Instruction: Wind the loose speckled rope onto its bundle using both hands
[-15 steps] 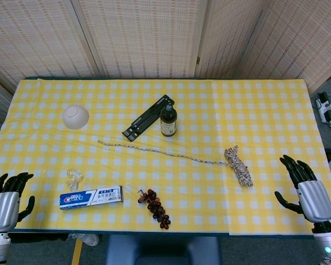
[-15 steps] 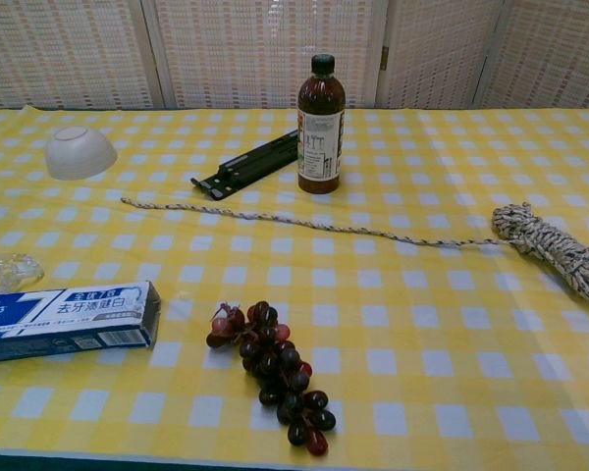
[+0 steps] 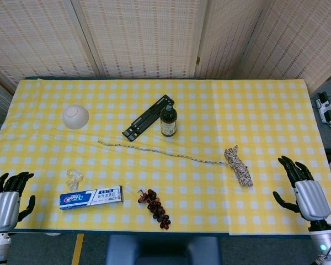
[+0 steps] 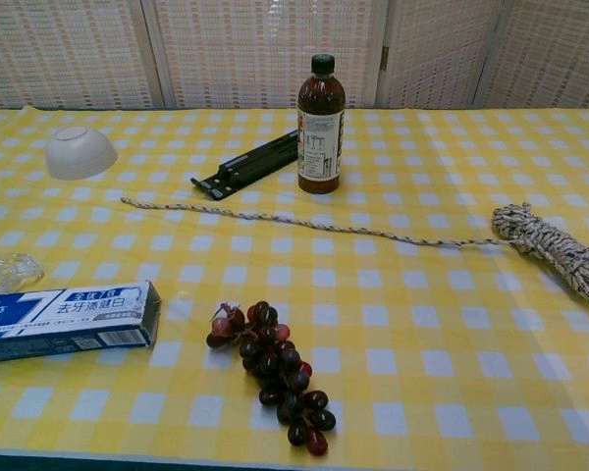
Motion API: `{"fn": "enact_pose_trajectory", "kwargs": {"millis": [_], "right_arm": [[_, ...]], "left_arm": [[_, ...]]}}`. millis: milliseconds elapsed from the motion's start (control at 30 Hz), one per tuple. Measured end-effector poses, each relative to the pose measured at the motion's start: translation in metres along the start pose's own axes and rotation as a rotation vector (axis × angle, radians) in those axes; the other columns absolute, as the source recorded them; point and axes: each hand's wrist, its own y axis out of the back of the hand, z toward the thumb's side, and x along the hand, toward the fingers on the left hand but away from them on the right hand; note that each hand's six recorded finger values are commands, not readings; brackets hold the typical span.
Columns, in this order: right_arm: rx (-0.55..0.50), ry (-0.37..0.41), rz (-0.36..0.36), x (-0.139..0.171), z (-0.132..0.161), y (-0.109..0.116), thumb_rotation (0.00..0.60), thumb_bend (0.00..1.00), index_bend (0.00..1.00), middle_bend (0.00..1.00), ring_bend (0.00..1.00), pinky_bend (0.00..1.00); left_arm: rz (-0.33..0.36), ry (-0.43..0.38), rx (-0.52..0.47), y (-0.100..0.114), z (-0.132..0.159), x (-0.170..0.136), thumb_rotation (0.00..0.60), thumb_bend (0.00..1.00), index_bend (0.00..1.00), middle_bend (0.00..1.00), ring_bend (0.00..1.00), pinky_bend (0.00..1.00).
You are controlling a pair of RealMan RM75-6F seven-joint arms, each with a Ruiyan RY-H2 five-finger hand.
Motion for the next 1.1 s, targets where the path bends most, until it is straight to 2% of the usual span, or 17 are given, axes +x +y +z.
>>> {"fn": "enact_pose_trajectory", "kwargs": {"millis": [200,400,467,600,633,1100], "right_arm": [[-0.023,-0.047,0.082,-0.014,-0.001,-0.017,0.6,0.34,0.0,0.12,0.2,0.11],[-0.05,-0.058,0.165,-0.036,0.005,-0.032,0.6,0.35,0.0,0.15,0.19,0.11],[-0.065,-0.06,0.197,-0.043,0.008,-0.037,0.6,0.39,0.0,0.15,0.19,0.11],[-0.133,-0.082,0.271,-0.061,0.013,-0.046,0.6,0.58,0.0,0.16,0.19,0.11],[-0.144,-0.09,0.281,-0.066,0.013,-0.047,0.6,0.59,0.0,0.17,0.19,0.11],[-0.249,-0.171,0.381,-0.123,0.005,-0.069,0.6,0.6,0.0,0.21,0.19,0.1]], "left_arm": [[-0.01,0.002,-0.004,-0.002,-0.001,-0.002,0.6,0.49,0.25,0.22,0.21,0.13],[-0.013,0.003,-0.002,-0.002,-0.002,-0.001,0.6,0.49,0.25,0.22,0.21,0.13],[-0.014,0.0,-0.002,-0.002,-0.001,-0.001,0.6,0.49,0.25,0.22,0.21,0.13],[-0.02,0.003,-0.003,-0.004,-0.002,-0.002,0.6,0.49,0.25,0.22,0.21,0.13],[-0.022,0.004,-0.003,-0.004,-0.002,-0.002,0.6,0.49,0.25,0.22,0.21,0.13],[-0.035,-0.005,0.007,-0.008,0.002,0.002,0.6,0.49,0.26,0.22,0.21,0.14]]}}
